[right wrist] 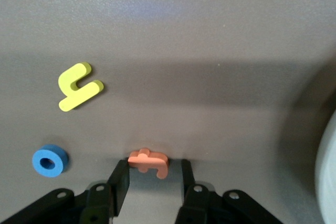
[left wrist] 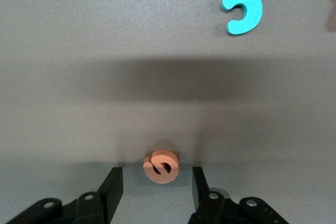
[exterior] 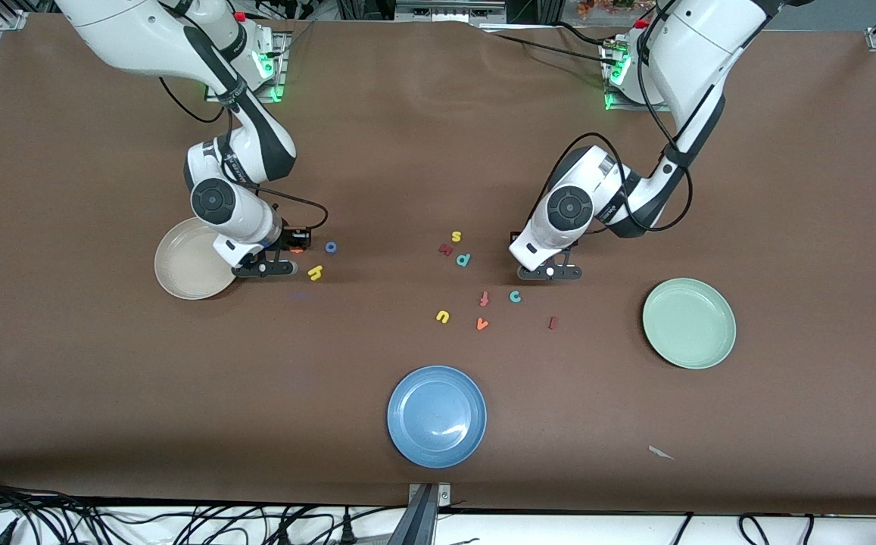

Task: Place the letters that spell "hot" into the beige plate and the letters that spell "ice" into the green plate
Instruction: 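Lift both orange letters with the right and left grippers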

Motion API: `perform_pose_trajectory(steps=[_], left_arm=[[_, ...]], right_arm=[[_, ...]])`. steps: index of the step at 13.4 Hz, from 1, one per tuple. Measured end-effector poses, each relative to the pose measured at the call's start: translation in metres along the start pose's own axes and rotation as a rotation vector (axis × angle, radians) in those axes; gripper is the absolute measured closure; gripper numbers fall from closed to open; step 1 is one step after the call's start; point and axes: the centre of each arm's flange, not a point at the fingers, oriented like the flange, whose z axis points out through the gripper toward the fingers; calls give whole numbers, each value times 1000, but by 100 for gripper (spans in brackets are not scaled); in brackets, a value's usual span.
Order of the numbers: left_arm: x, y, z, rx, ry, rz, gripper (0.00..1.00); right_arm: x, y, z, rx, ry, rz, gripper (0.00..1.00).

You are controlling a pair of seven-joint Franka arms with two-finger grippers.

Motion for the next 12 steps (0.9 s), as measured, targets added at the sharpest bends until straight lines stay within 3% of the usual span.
perform_pose_trajectory(steps=[3,4,6,12], left_arm=[[2,2,4,-14,9,0,43],[2,2,4,-15,10,0,44],[2,2,4,-16,11,0,47],[2,5,2,-20,14,3,66]], right_arm=[[0,0,1,0,-1,0,56],[0,0,0,1,0,1,62],[1,1,0,1,0,1,65],[1,1,0,1,0,2,66]])
